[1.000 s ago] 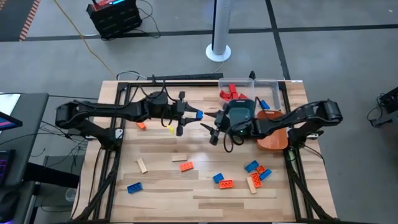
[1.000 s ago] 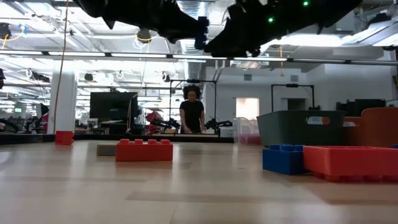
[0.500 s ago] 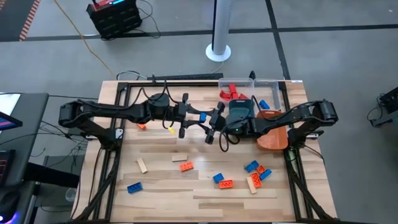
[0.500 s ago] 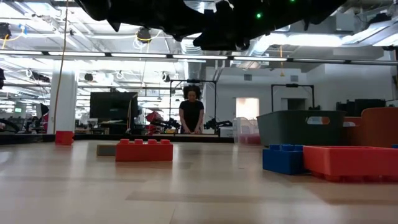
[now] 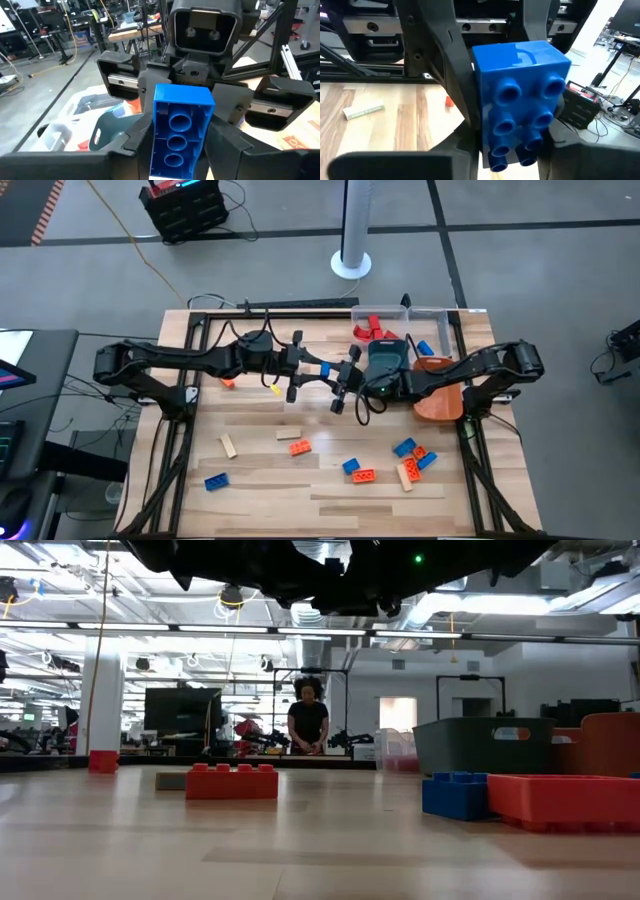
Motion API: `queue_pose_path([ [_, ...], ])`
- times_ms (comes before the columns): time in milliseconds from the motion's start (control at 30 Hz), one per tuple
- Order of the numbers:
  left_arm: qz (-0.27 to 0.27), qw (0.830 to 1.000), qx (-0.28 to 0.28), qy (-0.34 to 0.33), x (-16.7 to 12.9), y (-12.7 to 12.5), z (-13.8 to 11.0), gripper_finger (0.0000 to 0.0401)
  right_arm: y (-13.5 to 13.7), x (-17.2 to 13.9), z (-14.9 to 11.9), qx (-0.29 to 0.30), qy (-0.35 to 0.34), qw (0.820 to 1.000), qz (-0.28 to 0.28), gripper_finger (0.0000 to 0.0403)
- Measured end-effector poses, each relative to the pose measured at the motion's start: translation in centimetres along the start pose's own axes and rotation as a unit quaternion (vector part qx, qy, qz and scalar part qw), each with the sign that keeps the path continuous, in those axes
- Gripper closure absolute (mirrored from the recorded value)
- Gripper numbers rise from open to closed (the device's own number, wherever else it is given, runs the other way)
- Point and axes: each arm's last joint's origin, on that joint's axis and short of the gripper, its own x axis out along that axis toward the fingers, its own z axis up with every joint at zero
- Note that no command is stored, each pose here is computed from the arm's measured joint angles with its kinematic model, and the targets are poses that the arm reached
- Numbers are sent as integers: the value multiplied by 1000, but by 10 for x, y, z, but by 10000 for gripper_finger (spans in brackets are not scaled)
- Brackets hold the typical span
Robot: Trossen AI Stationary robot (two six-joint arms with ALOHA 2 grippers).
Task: Sort blocks
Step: Put the 8 stud blue game piece into the right transparent bin
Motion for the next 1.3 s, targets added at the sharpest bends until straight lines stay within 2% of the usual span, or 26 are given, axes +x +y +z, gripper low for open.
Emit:
queue_pose_path([
  [167, 26, 999, -21, 19, 0, 1, -3, 233, 0, 0, -1, -9, 5, 1000, 1, 287],
  [267, 36, 998, -24, 42, -1, 2, -3, 193, 0, 0, -3, -10, 17, 1000, 1, 287],
  [400, 54, 993, -22, 107, -4, 4, 0, 137, -6, -11, 1, -3, 59, 998, -9, 274],
  [500, 61, 983, -20, 174, -9, 4, 1, 113, -19, -27, 7, -6, 117, 992, -49, 271],
  [600, 49, 975, -30, 216, -13, -3, -2, 108, -43, -45, 8, -1, 177, 976, -130, 270],
  [733, 28, 970, -42, 239, -14, -17, -10, 107, -87, -65, -4, 43, 257, 937, -235, 269],
  [833, 13, 969, -47, 242, -13, -30, -22, 107, -125, -76, -20, 108, 323, 887, -311, 268],
  [933, -6, 968, -50, 245, -14, -46, -34, 114, -158, -87, -39, 168, 396, 832, -350, 268],
  [1067, -32, 966, -52, 252, -21, -65, -36, 129, -188, -93, -64, 205, 466, 777, -370, 267],
  [1167, -42, 961, -52, 269, -30, -75, -34, 138, -208, -93, -80, 217, 502, 749, -374, 265],
  [1300, -18, 949, -43, 311, -42, -87, -34, 142, -226, -91, -104, 254, 557, 720, -327, 254],
])
